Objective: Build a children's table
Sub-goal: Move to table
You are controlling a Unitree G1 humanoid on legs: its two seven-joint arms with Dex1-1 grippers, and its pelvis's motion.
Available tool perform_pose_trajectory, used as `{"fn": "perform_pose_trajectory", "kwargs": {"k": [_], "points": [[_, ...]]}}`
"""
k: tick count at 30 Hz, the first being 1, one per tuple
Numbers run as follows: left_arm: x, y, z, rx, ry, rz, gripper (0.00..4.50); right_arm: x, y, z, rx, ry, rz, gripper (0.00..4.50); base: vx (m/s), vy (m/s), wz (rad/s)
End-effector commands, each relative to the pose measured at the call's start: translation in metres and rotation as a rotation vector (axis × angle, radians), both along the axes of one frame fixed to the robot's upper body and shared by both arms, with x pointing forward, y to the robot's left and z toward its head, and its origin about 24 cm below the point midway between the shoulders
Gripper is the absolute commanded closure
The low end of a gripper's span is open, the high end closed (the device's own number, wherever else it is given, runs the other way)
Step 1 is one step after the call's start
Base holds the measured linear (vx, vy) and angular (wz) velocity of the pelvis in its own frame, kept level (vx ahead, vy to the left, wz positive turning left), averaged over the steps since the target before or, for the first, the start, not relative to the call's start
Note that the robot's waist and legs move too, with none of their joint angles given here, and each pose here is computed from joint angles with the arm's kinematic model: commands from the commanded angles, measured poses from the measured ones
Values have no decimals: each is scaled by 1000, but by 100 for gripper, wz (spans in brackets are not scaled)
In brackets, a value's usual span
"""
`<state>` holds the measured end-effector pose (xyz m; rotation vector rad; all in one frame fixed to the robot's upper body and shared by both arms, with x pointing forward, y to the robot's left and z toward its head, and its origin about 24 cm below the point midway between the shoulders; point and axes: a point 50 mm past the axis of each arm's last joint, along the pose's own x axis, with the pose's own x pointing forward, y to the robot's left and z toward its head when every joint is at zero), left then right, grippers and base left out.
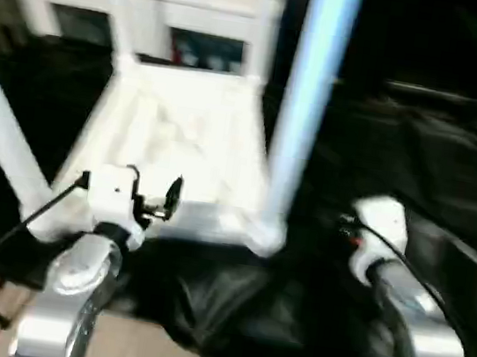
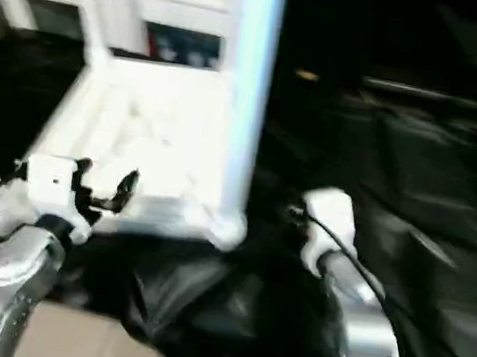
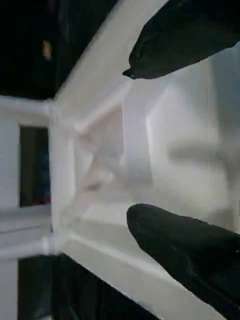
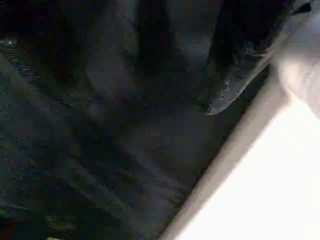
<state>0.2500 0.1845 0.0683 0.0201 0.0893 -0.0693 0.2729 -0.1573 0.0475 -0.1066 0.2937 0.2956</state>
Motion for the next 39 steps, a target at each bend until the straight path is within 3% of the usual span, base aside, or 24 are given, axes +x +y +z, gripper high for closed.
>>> {"fn": "perform_pose_trajectory", "kwargs": {"k": [1,6,8,12,16,19,22,25,28,39], "points": [[1,-12,4,-23,-15,-48,4,0,-14,4,-17,-7,-32,80,175,-34,-19],[-4,-16,2,-51,-13,-93,4,2,-9,4,-43,-2,11,80,109,-68,-11],[-6,-23,0,-69,6,-203,4,-1,-9,5,-36,6,27,80,141,-60,-6],[-16,-37,0,-101,29,-569,4,-6,-8,8,-63,14,156,80,96,40,-6],[-14,-37,-4,-25,125,-793,4,-11,-15,11,-113,33,280,80,35,46,8],[-9,-36,-9,98,205,-956,4,-14,-23,16,-140,56,357,80,0,0,0],[-3,-34,-11,141,246,-1025,4,-16,-25,20,-148,68,420,80,-57,6,1],[14,-29,-12,231,315,-1142,38,-27,-27,25,-179,124,588,80,0,0,0],[20,-31,-14,249,392,-1238,58,-36,-28,26,-182,171,680,80,0,0,0],[28,-42,-21,245,486,-1303,145,-48,-28,35,-180,211,758,80,0,0,0]]}}
